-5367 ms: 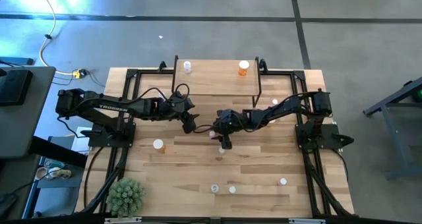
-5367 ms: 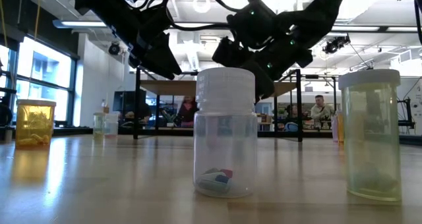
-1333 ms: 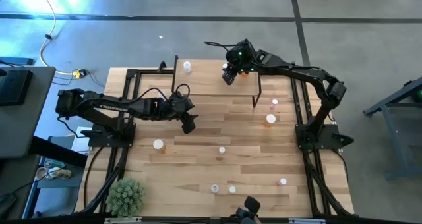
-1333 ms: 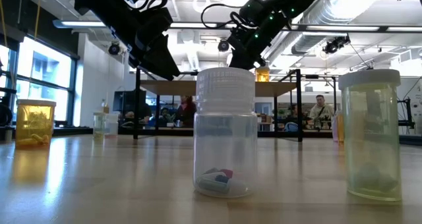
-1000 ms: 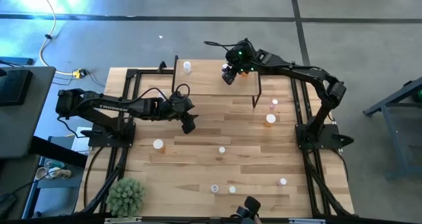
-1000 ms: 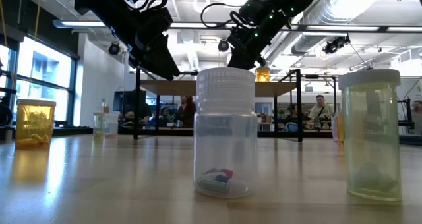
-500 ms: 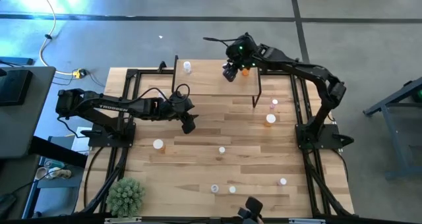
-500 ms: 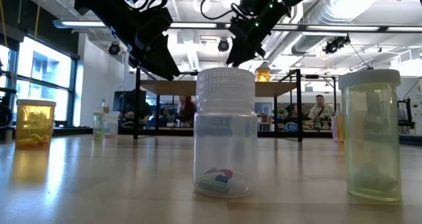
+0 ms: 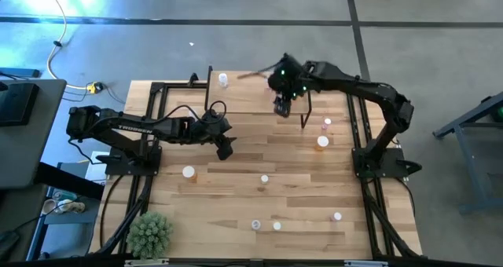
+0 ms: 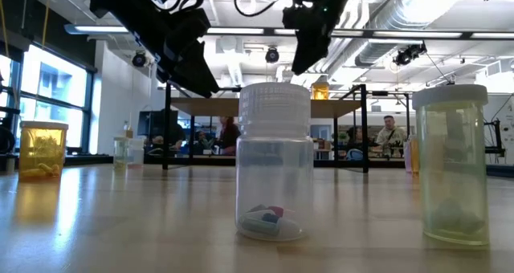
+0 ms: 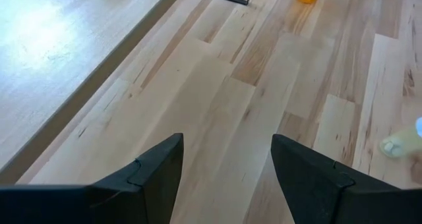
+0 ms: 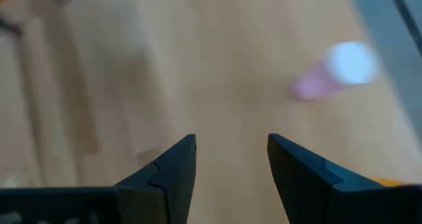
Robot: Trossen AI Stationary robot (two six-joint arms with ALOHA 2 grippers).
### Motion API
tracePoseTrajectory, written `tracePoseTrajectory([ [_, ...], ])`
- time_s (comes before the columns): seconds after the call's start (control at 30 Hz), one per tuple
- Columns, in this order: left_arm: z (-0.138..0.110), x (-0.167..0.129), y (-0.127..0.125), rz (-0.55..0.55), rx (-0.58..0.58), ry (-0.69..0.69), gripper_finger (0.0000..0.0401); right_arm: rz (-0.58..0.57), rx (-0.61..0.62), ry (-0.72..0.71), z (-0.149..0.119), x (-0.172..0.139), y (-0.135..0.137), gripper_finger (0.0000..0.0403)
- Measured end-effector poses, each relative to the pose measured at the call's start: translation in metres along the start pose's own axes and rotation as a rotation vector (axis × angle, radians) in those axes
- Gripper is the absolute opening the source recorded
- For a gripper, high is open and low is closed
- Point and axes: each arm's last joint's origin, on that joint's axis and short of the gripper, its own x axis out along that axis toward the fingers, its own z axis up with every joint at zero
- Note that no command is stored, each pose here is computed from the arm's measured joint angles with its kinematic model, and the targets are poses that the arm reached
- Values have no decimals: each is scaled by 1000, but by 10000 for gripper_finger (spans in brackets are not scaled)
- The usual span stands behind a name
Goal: Pick and place medicine bottles onto shelf by color
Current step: Put the middle right yellow pill bottle on the shelf
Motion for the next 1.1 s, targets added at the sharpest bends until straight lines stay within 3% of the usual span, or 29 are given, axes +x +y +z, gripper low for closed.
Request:
tracePoseTrajectory([
  [0.33,0,0,0,1,2,5,220,79,-55,-12,-38,-13,53,179],
  [0.67,-2,0,0,-3,6,15,220,120,79,-75,-96,-9,77,179],
  [1.1,-4,2,-42,-273,154,-49,220,228,142,-216,-140,18,112,179],
])
